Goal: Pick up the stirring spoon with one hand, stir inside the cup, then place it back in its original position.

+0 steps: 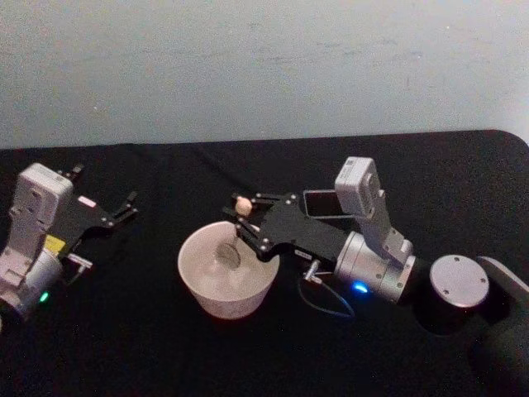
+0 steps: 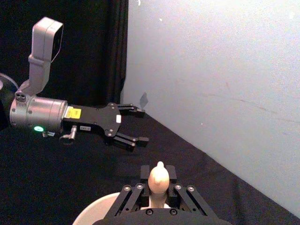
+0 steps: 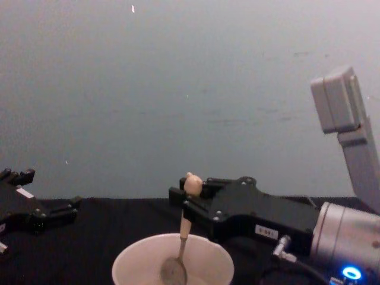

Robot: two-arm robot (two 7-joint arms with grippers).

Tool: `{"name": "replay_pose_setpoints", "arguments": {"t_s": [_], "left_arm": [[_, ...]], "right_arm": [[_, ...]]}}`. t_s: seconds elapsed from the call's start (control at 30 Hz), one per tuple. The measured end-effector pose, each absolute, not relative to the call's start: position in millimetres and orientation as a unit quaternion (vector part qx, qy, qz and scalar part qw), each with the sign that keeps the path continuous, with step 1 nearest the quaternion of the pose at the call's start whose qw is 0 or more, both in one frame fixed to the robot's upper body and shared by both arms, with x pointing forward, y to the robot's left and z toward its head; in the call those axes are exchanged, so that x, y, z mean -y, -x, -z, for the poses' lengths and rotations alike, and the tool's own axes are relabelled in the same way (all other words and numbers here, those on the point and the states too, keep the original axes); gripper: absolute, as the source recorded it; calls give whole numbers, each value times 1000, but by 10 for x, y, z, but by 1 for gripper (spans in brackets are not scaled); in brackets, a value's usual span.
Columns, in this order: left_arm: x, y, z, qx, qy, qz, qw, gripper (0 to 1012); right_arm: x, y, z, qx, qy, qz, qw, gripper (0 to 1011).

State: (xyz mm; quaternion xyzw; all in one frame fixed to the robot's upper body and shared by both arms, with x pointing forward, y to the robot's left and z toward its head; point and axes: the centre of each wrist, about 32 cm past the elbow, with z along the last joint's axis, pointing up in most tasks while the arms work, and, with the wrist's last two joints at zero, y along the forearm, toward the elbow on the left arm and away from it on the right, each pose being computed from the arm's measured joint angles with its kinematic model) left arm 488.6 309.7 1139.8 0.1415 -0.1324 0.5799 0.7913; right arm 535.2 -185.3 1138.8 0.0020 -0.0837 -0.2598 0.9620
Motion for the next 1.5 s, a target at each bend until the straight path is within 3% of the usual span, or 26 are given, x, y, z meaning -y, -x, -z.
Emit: {"name": "replay_pose_setpoints", "arguments": {"t_s": [0.53,0.93,1.5], "left_arm": [[-3097,-4886,-11398,132,-141,-580,791,1001],[-3097,-4886,-11398,132,-141,-580,791,1001],[-3097,-4886,-11398,132,-141,-580,791,1001]], "right_arm": [[2076,-5292,-11833,94,-43,265,959,202],[2423,-5227,-12234,110,-86,298,944,202],[2831,-4999,-12341,96,-61,351,930,202]]}}
